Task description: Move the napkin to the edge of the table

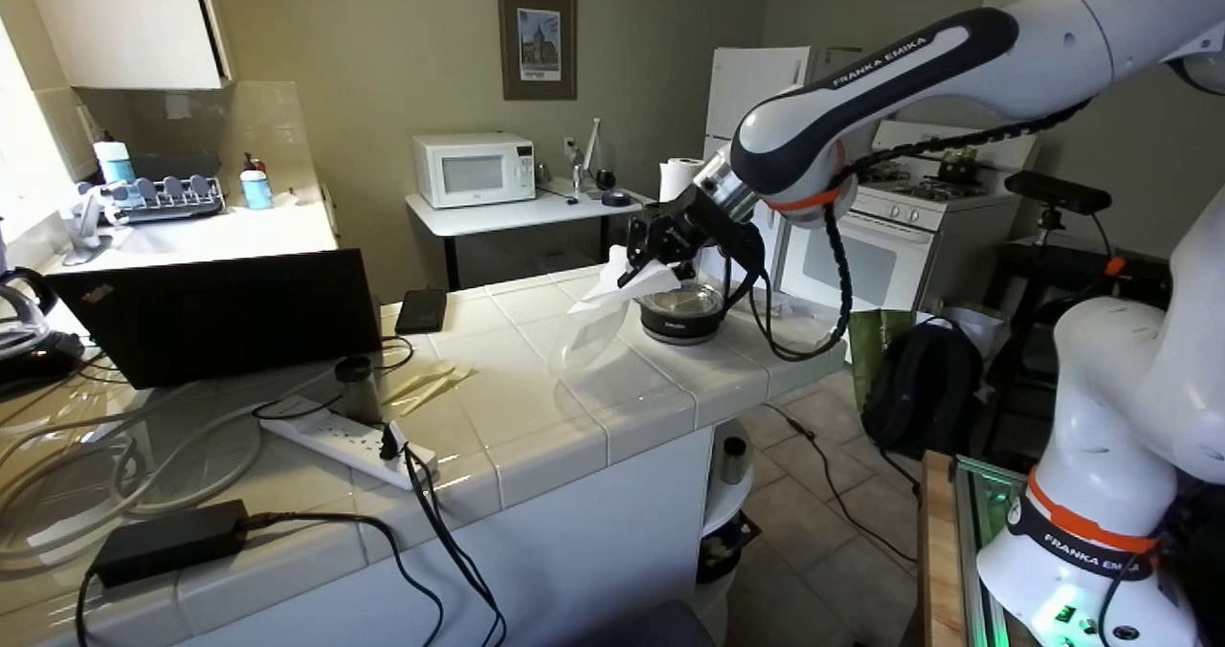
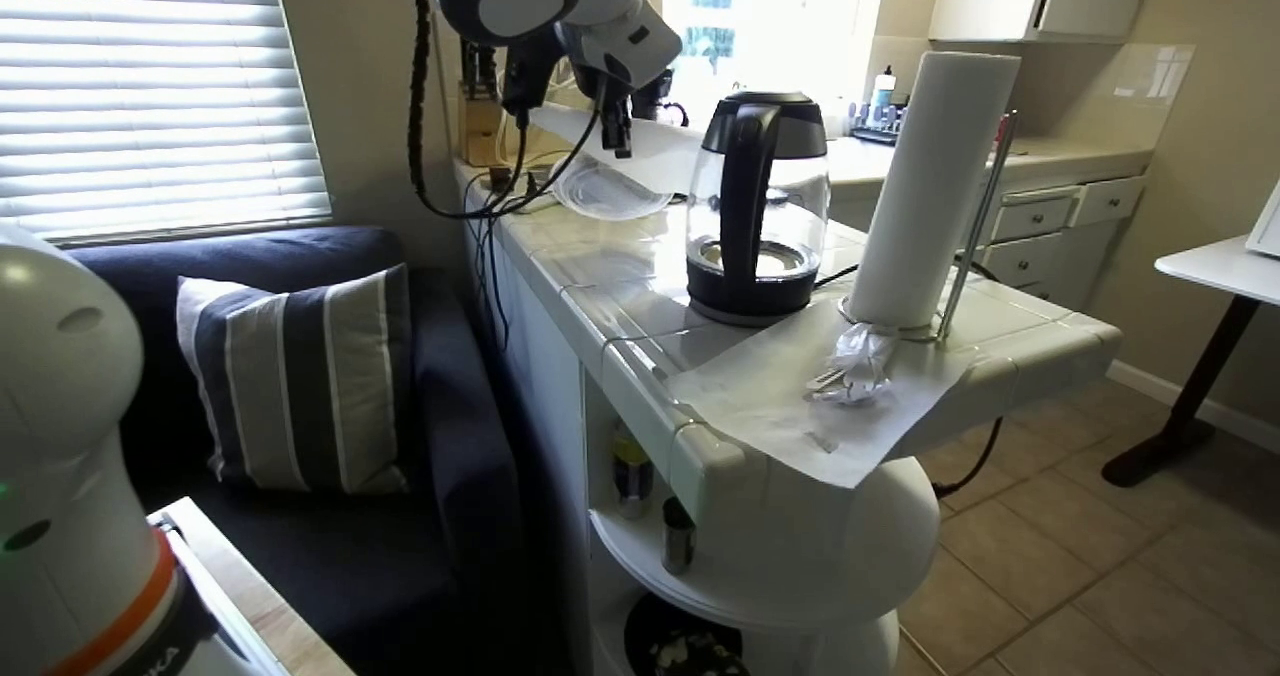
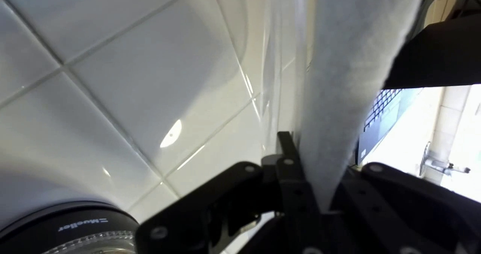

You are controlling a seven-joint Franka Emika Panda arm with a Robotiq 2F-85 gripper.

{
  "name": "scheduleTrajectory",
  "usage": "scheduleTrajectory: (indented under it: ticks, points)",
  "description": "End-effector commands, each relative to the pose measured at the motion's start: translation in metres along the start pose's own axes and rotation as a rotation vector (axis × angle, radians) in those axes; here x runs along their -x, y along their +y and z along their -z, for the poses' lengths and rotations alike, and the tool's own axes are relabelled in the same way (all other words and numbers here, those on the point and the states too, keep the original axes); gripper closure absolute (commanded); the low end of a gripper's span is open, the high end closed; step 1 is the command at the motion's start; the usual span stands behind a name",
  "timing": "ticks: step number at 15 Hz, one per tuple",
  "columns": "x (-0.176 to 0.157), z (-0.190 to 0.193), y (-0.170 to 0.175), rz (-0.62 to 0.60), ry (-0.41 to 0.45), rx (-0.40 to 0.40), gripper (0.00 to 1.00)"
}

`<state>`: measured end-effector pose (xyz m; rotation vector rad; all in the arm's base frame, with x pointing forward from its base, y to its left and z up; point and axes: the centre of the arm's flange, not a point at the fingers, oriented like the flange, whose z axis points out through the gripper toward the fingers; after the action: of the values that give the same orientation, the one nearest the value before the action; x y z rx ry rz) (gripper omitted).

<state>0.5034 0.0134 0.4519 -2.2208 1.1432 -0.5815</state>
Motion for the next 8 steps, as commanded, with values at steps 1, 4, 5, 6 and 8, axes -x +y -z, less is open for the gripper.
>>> scheduleTrajectory:
  ticks: [1, 4, 5, 6, 8]
  points:
    - [-0.02, -0.026, 0.038, 0.002, -0.042, -0.02, 0.98]
    - [-0.031, -0.039, 0.057, 0.005, -0.05, -0.009, 0.98]
    - [-0.033, -0.043, 0.063, 0.007, -0.056, -0.006, 0.98]
    - [-0.035, -0.048, 0.067, 0.011, -0.066, 0.002, 0.98]
    - [-0.035, -0.057, 0.075, 0.016, -0.089, 0.024, 0.68]
